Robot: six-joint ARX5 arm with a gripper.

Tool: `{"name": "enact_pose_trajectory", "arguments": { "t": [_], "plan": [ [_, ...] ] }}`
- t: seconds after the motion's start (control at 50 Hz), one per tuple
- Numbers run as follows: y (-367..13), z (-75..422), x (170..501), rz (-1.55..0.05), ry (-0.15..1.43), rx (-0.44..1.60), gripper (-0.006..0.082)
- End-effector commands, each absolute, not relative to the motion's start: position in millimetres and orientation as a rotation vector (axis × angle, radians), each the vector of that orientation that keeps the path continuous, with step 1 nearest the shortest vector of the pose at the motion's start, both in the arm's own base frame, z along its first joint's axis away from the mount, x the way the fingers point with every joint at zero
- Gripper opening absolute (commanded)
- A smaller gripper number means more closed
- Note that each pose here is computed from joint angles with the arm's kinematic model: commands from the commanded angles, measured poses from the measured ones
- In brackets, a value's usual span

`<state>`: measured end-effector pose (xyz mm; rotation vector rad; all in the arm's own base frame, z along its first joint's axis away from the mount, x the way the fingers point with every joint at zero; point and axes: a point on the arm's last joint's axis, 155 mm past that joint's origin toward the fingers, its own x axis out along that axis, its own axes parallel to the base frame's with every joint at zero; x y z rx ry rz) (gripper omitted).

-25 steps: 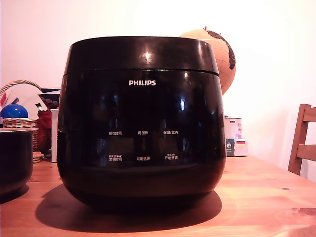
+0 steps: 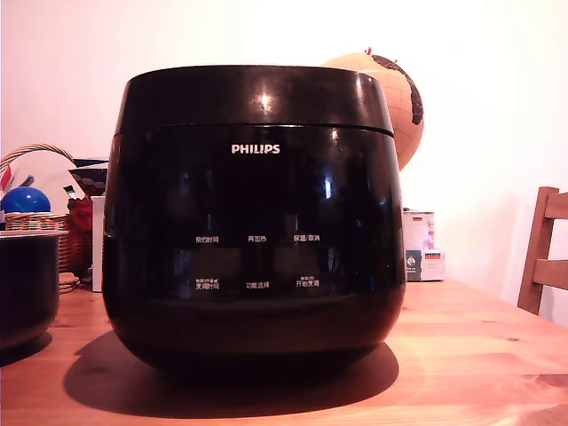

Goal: Open the rice cooker by pressing the large metal button on the top of its lid with medium force

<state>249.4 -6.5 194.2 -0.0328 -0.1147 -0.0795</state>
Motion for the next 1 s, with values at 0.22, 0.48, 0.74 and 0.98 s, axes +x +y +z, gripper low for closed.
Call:
{"name": "enact_pose_trajectory", "arguments": {
  "t": [0.22,0.48,0.74,0.98],
  "plan": [
    [-68,224,228,-0.449,-0.145,-0.322,-0.0021],
    [-132,248,183,-0.815,-0.037,-0.349,-0.0021],
    [-167,273,162,-1.018,0.087,-0.352,-0.0021],
    [-190,277,185,-1.094,0.184,-0.245,-0.0021]
  ]
}}
